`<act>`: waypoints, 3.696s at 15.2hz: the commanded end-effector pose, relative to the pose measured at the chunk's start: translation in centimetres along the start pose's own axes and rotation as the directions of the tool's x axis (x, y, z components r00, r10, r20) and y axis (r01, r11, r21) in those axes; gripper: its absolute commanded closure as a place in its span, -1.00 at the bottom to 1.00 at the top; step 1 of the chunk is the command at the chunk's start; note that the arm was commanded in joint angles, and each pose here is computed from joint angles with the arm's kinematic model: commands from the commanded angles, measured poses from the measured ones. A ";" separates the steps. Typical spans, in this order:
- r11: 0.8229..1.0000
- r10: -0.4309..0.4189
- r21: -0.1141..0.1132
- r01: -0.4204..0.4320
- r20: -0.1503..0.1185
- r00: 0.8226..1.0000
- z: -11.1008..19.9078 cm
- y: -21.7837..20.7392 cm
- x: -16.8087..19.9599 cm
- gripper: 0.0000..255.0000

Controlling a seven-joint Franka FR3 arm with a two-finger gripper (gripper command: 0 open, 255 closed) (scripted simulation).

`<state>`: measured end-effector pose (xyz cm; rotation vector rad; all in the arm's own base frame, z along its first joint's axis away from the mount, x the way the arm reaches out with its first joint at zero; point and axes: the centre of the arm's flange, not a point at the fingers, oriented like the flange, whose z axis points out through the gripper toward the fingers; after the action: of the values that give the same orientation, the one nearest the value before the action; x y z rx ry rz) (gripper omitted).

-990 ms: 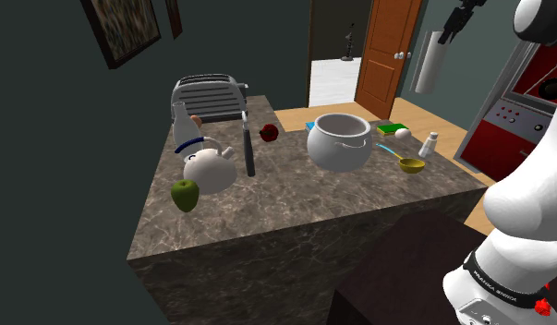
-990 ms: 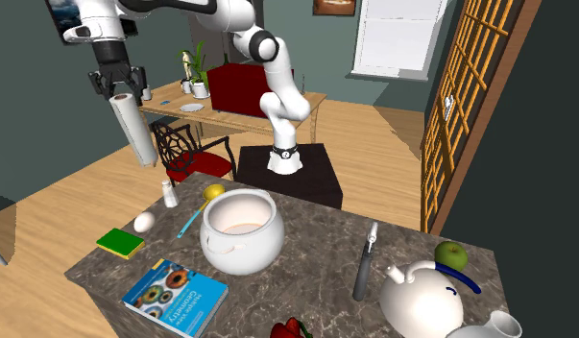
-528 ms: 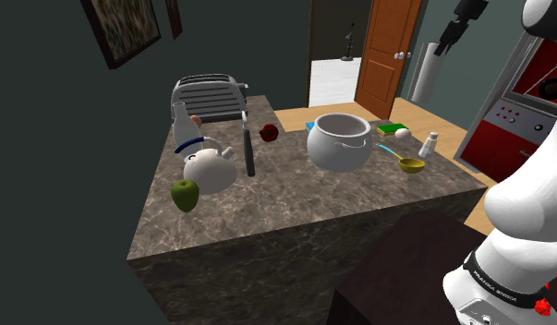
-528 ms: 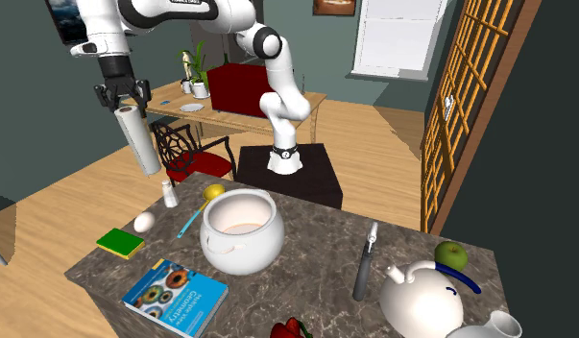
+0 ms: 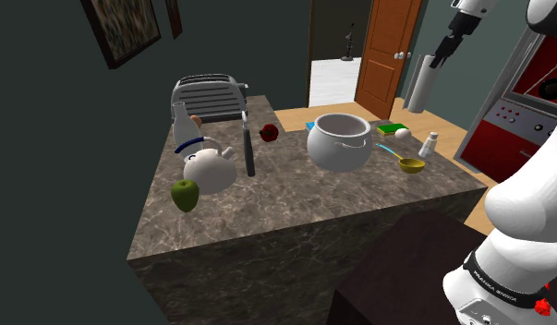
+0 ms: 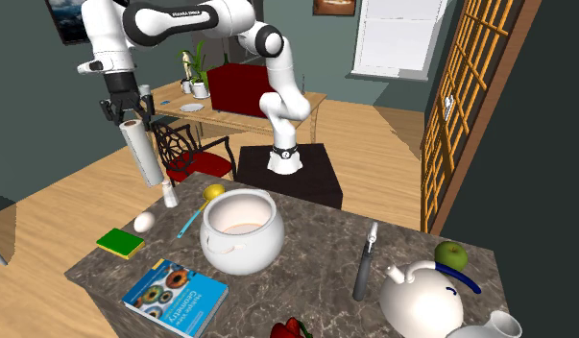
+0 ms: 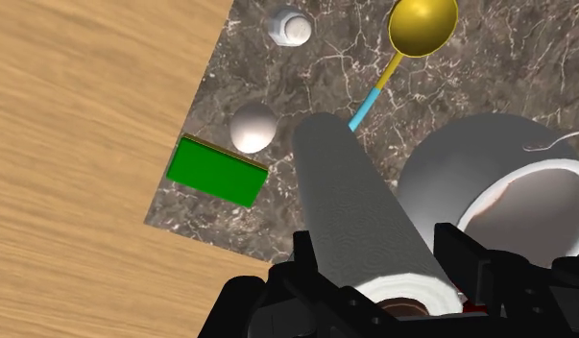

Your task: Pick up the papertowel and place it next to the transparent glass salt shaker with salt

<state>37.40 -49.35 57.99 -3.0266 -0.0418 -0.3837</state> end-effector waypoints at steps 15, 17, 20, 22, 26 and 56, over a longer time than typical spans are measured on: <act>1.000 0.000 0.000 0.000 0.000 1.000 8.1 0.7 -2.1 1.00; 1.000 0.000 0.000 0.000 0.000 1.000 9.1 0.8 -2.4 1.00; 1.000 0.000 0.000 0.000 0.000 1.000 10.7 0.9 -2.8 1.00; 1.000 0.000 0.000 0.000 0.000 1.000 11.7 1.0 -3.0 1.00; 1.000 0.000 0.000 0.000 0.000 1.000 13.7 1.2 -3.6 1.00; 1.000 0.000 0.000 0.000 0.000 1.000 11.2 1.4 -4.2 -1.00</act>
<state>36.17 -49.79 46.01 -3.0269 -0.0419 -0.3842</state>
